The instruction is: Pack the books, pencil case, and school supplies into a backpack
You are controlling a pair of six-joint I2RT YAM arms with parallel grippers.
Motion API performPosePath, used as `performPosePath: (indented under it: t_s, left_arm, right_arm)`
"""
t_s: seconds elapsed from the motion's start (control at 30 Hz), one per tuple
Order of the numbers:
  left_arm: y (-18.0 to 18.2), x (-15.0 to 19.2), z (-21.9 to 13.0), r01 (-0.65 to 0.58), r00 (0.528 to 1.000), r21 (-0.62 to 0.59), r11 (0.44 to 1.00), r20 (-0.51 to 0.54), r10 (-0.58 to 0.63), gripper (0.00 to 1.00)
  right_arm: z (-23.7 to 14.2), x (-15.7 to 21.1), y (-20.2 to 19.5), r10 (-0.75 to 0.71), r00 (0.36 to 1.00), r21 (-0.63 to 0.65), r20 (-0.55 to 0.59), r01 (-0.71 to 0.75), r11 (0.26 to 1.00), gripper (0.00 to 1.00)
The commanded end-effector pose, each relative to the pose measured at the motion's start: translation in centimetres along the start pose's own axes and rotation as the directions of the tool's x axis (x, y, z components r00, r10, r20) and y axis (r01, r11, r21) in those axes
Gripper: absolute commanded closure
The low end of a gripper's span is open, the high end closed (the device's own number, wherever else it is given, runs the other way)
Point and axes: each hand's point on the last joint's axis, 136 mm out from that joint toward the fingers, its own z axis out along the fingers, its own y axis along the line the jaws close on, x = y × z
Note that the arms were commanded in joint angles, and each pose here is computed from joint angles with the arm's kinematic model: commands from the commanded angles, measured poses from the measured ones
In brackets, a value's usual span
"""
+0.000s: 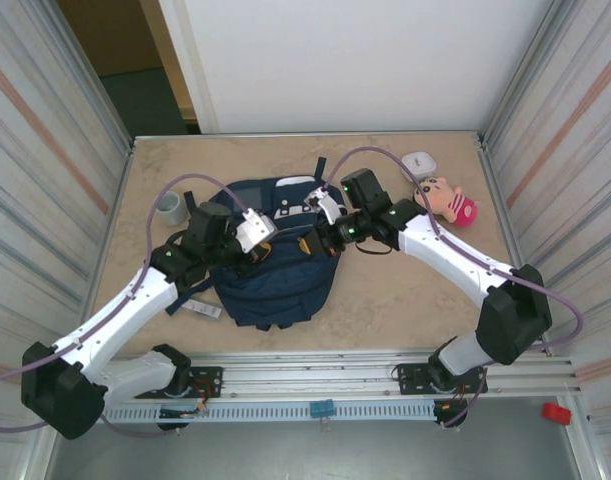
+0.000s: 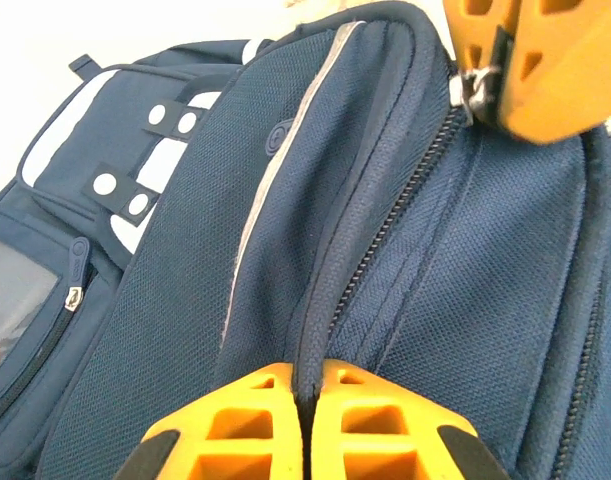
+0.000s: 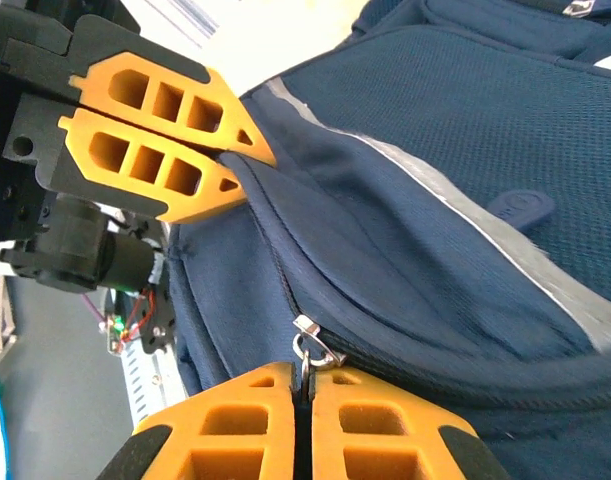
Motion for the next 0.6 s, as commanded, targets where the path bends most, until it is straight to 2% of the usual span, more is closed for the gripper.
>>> performPosePath:
  t_s: [0.0,0.13,0.33,0.47,0.57]
  left_arm:
    - [1.6,-4.9,-0.7,0.0,0.989,-0.083,0.997,0.145,0.012,1.0]
    - [0.1,-6.3,-0.4,-0.051,0.979,-0.034,0.998,0.197,0.056,1.0]
    - [-0.4,-6.2,-0.2,-0.074,0.976,-0.013,0.997,0.202,0.075,1.0]
    - [-0.6,-5.9,-0.8,-0.133,0.968,-0.022,0.991,0.212,0.135,1.0]
    - [-1.4,-5.6,-1.5,-0.202,0.955,0.014,0.979,0.222,0.194,1.0]
  right_arm:
    - [0.8,-0.6,3.1,-0.078,0.996,-0.074,-0.04,0.074,0.994,1.0]
    - [1.8,-0.9,3.2,-0.08,0.995,-0.083,-0.066,0.074,0.994,1.0]
    - [1.6,-0.7,2.7,-0.08,0.995,-0.052,-0.065,0.077,0.996,0.98]
    - [0.5,-0.5,2.0,-0.081,0.996,-0.017,-0.029,0.081,0.997,0.76]
    - [-0.8,-0.2,1.4,-0.087,0.996,0.0,0.017,0.087,0.996,0.55]
